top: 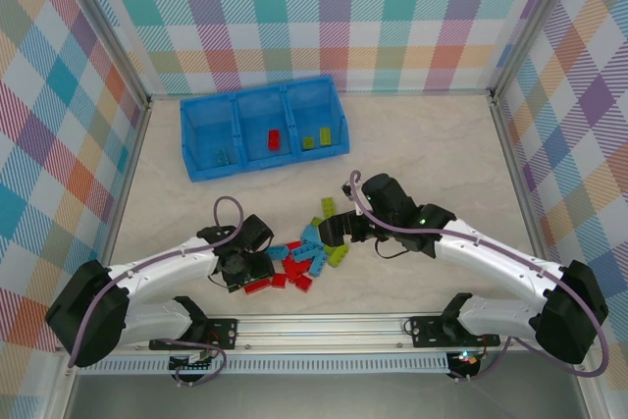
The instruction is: Sort the legos into containers by color
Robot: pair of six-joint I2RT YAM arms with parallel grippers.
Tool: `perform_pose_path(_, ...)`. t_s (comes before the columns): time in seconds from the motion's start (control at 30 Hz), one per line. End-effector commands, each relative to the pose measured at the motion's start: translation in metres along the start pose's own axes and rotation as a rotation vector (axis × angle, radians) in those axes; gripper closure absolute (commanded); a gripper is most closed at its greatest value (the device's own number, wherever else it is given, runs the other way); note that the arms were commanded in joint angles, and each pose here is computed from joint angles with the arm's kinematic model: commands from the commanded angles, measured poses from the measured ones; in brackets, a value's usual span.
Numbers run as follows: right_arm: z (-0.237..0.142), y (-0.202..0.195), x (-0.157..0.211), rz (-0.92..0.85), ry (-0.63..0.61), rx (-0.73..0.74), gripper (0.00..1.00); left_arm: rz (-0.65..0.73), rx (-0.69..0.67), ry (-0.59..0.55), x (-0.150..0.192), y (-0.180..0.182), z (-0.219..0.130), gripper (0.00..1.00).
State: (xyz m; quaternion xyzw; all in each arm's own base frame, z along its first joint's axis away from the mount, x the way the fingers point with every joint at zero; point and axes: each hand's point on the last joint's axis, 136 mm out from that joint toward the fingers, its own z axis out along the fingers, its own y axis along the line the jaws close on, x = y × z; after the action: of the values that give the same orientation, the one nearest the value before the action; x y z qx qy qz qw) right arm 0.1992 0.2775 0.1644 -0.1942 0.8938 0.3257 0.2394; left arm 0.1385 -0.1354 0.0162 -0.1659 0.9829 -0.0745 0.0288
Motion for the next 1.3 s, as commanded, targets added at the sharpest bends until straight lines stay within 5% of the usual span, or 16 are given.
perform_pose_path(0.0, -0.005, -0.001, -0.002, 0.012, -0.021, 0.004, 0.0, 0.035, -0.07, -0.056, -0.009, 0.014, 0.007, 0.44)
perform_pose_path(0.23, -0.015, 0.005, -0.01, 0.006, -0.052, -0.007, 0.0, 0.104, 0.136, -0.285, -0.05, -0.034, -0.071, 0.49)
perform_pose_path(0.47, -0.028, 0.011, -0.024, -0.004, -0.143, -0.033, 0.0, 0.046, 0.204, -0.545, -0.156, -0.079, -0.141, 0.54)
perform_pose_path(0.67, -0.042, 0.009, -0.025, 0.009, -0.175, -0.015, 0.0, -0.07, 0.122, -0.708, -0.28, -0.106, -0.151, 0.56)
perform_pose_path(0.87, -0.056, 0.002, -0.027, 0.028, -0.219, 0.027, 0.0, -0.109, 0.054, -0.756, -0.355, -0.12, -0.134, 0.51)
perform_pose_path(1.0, -0.055, -0.002, -0.026, 0.027, -0.191, 0.06, 0.0, -0.117, 0.093, -0.711, -0.372, -0.128, -0.13, 0.22)
perform_pose_path(1.27, -0.022, 0.009, -0.023, -0.073, -0.067, 0.065, 0.0, -0.058, 0.255, -0.748, -0.337, -0.133, -0.196, 0.19)
